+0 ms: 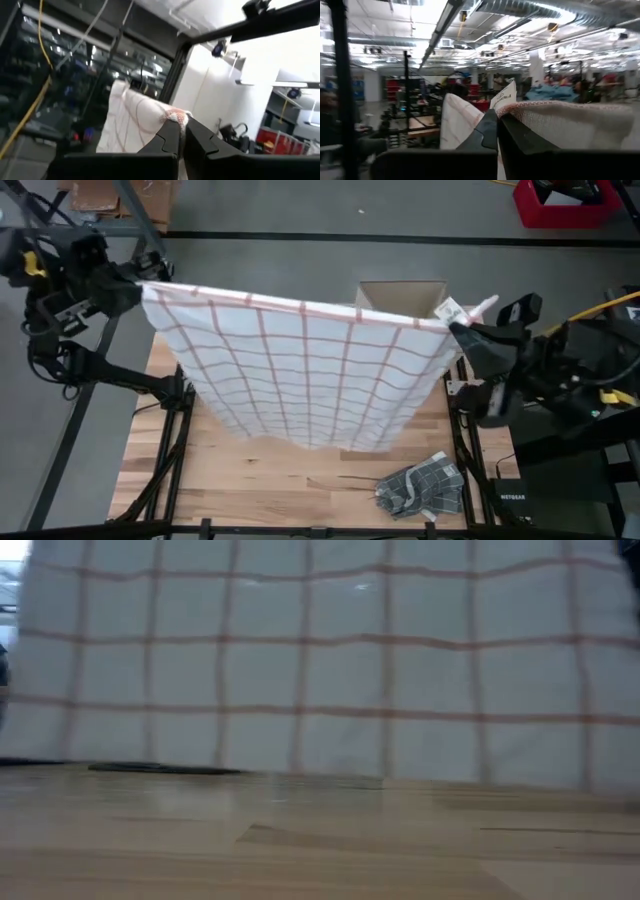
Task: Fold towel
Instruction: Fold the white kitchen towel
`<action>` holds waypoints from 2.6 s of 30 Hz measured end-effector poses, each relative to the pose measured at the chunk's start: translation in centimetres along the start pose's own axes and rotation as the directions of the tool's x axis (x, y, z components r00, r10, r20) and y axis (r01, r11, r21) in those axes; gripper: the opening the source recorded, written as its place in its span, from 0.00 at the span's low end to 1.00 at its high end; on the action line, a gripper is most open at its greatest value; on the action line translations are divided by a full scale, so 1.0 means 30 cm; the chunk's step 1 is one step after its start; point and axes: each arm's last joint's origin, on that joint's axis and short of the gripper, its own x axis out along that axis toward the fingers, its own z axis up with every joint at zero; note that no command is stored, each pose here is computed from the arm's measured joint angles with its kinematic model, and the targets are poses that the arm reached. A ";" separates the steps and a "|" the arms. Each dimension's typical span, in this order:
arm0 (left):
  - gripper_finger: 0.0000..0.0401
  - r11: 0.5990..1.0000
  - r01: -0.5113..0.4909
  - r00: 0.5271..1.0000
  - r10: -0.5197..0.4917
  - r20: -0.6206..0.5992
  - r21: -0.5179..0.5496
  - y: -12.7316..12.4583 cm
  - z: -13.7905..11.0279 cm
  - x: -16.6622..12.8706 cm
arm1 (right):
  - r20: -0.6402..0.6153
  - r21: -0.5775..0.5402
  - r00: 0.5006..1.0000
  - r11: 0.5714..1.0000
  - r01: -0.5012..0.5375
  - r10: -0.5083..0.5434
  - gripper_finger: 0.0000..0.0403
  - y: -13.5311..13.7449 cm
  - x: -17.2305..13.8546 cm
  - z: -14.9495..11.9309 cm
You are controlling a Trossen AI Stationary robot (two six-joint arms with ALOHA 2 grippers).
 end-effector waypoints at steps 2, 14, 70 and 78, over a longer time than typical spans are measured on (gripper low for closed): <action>0.00 1.000 0.006 0.999 -0.007 -0.038 -0.025 0.012 -0.017 0.022 | -0.007 0.050 1.000 0.998 -0.023 0.024 0.01 0.009 -0.013 0.000; 0.00 0.982 0.147 0.984 -0.157 -0.079 -0.121 0.000 -0.086 0.154 | 0.063 0.175 0.981 0.966 -0.191 0.183 0.01 0.055 -0.031 -0.010; 0.00 0.721 -0.444 0.807 0.580 -0.112 0.532 -0.002 -0.201 0.099 | -0.242 -0.335 0.949 0.935 0.115 -0.203 0.01 0.038 0.029 -0.137; 0.00 0.644 -0.451 0.742 0.655 -0.141 0.618 0.013 -0.223 0.082 | -0.258 -0.510 0.904 0.843 0.173 -0.341 0.01 -0.029 0.121 -0.222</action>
